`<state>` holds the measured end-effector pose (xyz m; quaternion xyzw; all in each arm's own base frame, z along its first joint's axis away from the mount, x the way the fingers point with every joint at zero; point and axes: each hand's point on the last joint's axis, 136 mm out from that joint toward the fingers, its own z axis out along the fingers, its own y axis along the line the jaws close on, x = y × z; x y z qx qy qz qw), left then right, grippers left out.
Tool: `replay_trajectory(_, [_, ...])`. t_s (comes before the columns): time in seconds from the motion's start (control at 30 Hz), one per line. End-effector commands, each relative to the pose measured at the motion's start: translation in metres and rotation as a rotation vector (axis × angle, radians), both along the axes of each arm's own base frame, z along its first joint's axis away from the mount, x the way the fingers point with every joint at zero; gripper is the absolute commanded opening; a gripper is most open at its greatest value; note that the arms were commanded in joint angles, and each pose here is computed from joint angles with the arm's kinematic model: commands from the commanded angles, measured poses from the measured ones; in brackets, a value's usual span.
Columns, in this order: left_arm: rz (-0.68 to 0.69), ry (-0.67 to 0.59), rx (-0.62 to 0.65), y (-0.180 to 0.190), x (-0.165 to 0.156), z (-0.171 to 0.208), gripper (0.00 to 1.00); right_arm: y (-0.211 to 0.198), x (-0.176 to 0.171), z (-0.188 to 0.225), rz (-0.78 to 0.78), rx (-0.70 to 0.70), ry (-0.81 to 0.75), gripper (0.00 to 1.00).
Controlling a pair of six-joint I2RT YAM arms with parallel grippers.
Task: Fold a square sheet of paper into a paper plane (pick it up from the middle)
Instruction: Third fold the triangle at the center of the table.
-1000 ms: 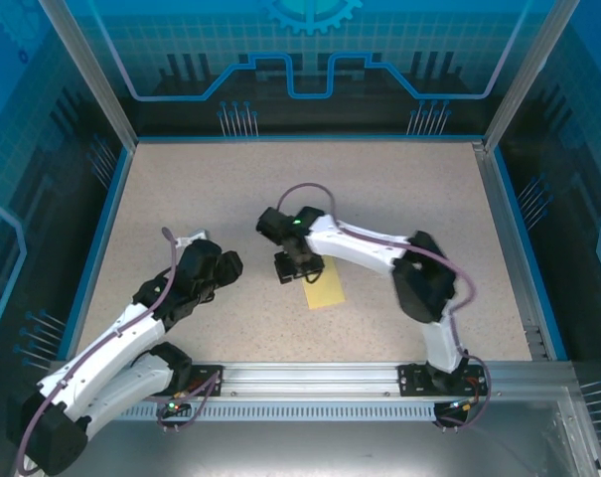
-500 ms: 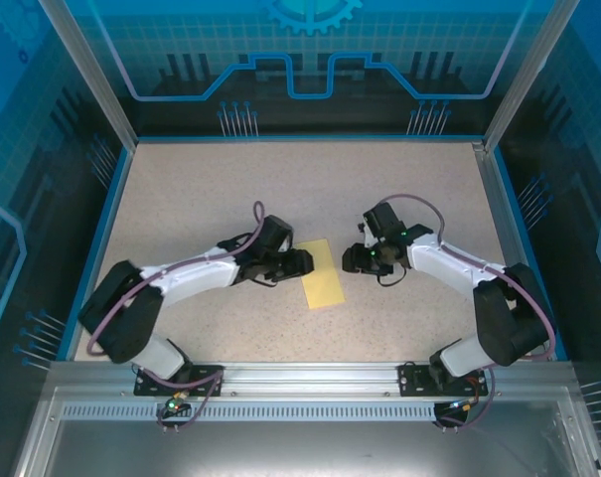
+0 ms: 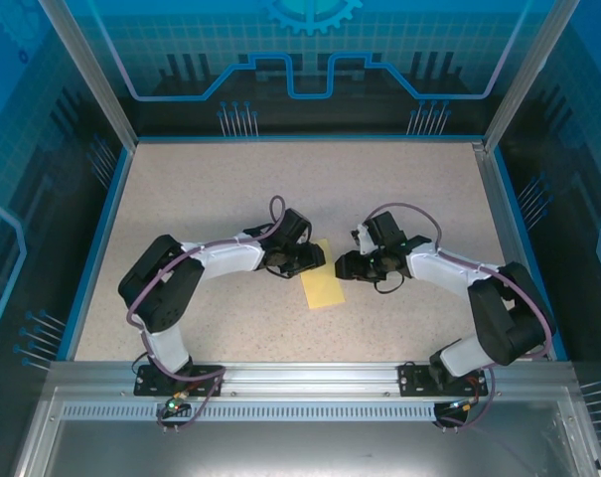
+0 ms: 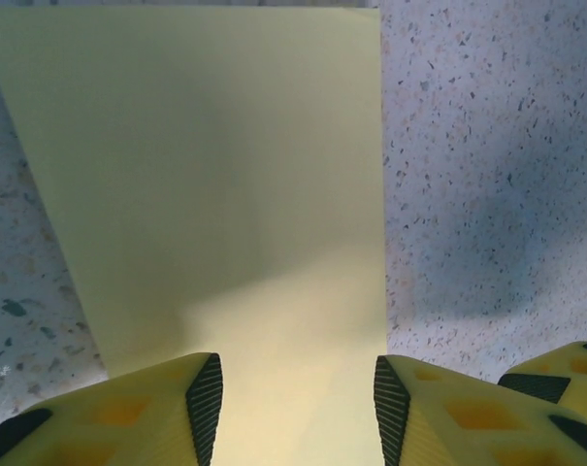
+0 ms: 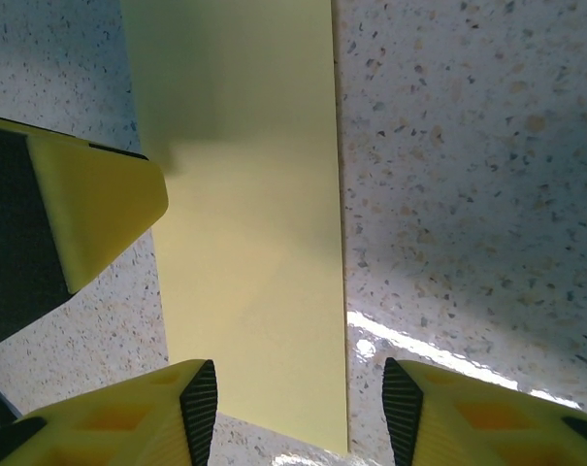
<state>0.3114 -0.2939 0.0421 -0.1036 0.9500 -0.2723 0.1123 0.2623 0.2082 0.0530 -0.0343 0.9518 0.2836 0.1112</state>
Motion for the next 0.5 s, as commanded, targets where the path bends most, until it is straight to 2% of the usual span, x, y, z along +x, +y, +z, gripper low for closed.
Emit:
replay_trajectory(0.0, [-0.022,0.028,0.029,0.000,-0.001,-0.008,0.45,0.003,0.001,-0.006,0.007,0.041,0.017,0.51])
replay_trajectory(0.13, [-0.046,0.025,0.046,-0.002,0.003,-0.013,0.40,0.006,0.000,-0.011,0.003,0.050,0.040,0.49])
replay_trajectory(0.47, [-0.079,-0.005,0.074,-0.001,0.007,-0.017,0.37,0.009,-0.009,-0.025,0.009,0.072,0.096,0.43])
